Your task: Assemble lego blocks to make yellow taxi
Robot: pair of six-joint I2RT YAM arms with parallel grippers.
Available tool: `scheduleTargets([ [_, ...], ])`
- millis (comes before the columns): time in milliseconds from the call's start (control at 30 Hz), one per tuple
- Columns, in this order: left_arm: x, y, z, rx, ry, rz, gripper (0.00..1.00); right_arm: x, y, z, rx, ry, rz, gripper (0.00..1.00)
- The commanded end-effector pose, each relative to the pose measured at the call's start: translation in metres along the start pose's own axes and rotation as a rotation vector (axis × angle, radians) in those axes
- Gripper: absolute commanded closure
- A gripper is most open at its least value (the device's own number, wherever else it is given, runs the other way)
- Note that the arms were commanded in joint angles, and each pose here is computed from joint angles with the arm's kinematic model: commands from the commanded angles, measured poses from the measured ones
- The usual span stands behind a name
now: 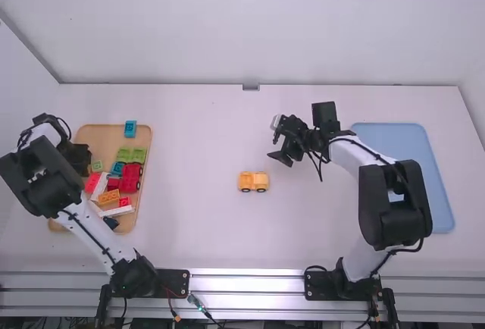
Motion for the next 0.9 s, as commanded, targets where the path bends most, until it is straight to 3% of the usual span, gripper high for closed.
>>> scheduleTargets([
  [0, 0.0, 0.003, 0.005, -0.016, 0.017, -0.031, 0.82, 0.006, -0.007, -0.009, 0.012, -0.017, 0.017, 0.01],
  [333, 0.071, -0.021, 0.001, -0.124, 0.011, 0.114, 0.91, 0.005, -0.006, -0.016, 0.016, -0.052, 0.01, 0.01],
  [500, 0.113, -0.014, 0.007, -0.181, -0.022, 0.192, 0.92, 0.008, -0.023, -0.038, -0.152, -0.172, 0.046, 0.01],
  [633, 0.145, -0.015, 0.041, -0.346, -0.004, 0.349, 0.94, 0.011, -0.037, -0.065, -0.236, -0.289, 0.065, 0.01],
  [700, 0.164, -0.023, 0.08, -0.541, 0.048, 0.541, 0.93, 0.01, -0.042, -0.082, -0.251, -0.346, 0.07, 0.01],
  [733, 0.166, -0.023, 0.083, -0.553, 0.053, 0.556, 0.92, 0.01, -0.042, -0.084, -0.251, -0.349, 0.07, 0.01],
  [833, 0.191, -0.02, 0.154, -0.854, 0.141, 0.861, 0.88, 0.007, -0.046, -0.106, -0.27, -0.417, 0.074, 0.01],
  [867, 0.191, -0.02, 0.154, -0.854, 0.141, 0.861, 0.88, 0.007, -0.046, -0.106, -0.27, -0.417, 0.074, 0.01],
])
Point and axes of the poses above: each hand's point on the last joint's axis, 136 mm out from that joint toward the fingers, its own x axis back along the fingers, its own y axis along the line the jaws close on, z = x × y, the point moved 2 cm from there along x, back along the fingers, and after that the axes turned 15 degrees about x, right-handed, at the moved point
